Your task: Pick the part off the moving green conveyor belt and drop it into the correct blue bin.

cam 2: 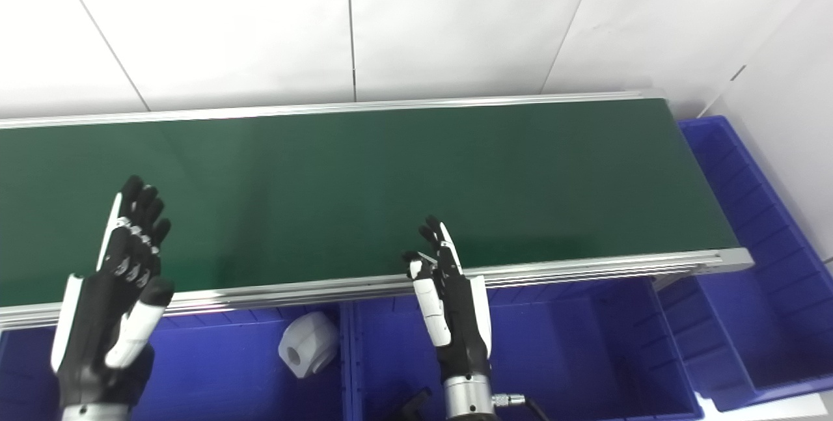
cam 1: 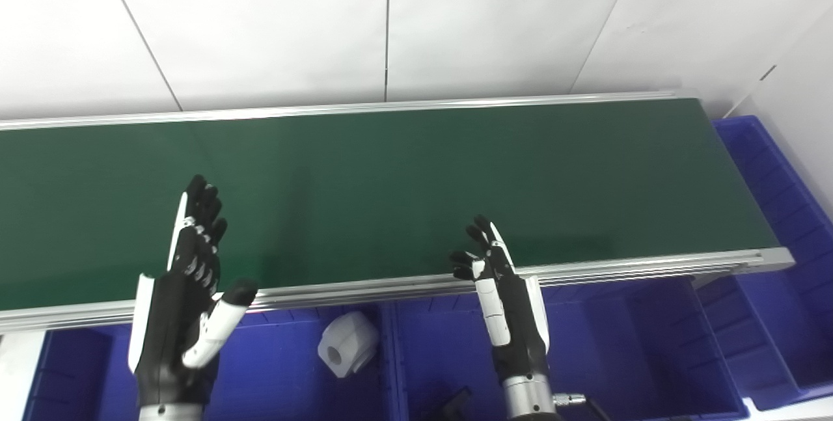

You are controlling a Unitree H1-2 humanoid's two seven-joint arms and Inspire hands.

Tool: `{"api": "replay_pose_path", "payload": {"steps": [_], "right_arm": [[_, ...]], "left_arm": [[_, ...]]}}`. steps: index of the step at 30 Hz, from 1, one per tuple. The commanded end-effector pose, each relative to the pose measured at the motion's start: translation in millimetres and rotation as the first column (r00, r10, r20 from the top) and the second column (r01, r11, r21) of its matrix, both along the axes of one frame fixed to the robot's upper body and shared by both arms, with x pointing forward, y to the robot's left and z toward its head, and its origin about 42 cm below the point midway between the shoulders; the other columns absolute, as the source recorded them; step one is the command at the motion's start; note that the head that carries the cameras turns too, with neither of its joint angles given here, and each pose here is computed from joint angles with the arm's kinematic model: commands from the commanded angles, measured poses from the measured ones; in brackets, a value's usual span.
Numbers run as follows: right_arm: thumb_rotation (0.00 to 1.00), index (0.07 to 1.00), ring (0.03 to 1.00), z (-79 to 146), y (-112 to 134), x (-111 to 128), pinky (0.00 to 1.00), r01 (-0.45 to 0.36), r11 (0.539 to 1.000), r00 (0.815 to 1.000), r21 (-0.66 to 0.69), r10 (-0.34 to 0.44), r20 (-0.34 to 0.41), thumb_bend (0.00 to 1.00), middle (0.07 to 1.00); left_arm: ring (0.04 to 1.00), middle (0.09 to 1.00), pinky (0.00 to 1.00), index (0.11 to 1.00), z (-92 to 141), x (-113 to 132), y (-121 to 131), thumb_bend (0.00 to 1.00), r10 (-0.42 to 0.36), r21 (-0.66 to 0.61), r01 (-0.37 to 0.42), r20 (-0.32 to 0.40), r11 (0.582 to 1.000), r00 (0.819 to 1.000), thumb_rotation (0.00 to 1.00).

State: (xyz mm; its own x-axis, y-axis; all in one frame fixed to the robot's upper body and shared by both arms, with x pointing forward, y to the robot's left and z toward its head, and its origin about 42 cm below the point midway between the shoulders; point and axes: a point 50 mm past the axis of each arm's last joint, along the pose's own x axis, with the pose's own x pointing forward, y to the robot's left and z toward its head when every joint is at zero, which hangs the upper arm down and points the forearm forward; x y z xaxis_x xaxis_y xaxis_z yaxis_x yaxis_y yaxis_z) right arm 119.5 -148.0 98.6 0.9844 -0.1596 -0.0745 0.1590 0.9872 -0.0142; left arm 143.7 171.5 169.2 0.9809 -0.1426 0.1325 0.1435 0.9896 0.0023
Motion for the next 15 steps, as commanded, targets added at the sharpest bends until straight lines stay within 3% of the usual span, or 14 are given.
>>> {"api": "replay_pose_path", "payload": {"steps": [1,5,15], "right_arm": [[1.0,0.955,0.779,15,7,-6,0.74,0.004,0.998,1.0,0.064,-0.006,0.027,0.72,0.921],[1.0,0.954,0.788,17,0,-7,0.76,-0.008,0.998,1.0,0.066,0.006,0.027,0.73,0.926],[1.0,0.942,0.783,25,-7,-21,0.73,0.005,0.997,1.0,0.078,-0.007,0.026,0.78,0.923]], "left_arm": [[1.0,1.0,1.0,1.0,0,-6,-2,0.6,0.037,-0.004,-0.037,0.022,0.999,0.999,0.7],[1.0,1.0,1.0,1.0,-9,-6,-7,0.54,0.068,-0.01,-0.068,-0.002,0.998,0.998,0.71],[1.0,1.0,1.0,1.0,-4,-18,-7,0.57,0.099,-0.077,-0.099,-0.01,0.992,0.995,0.74]]}}
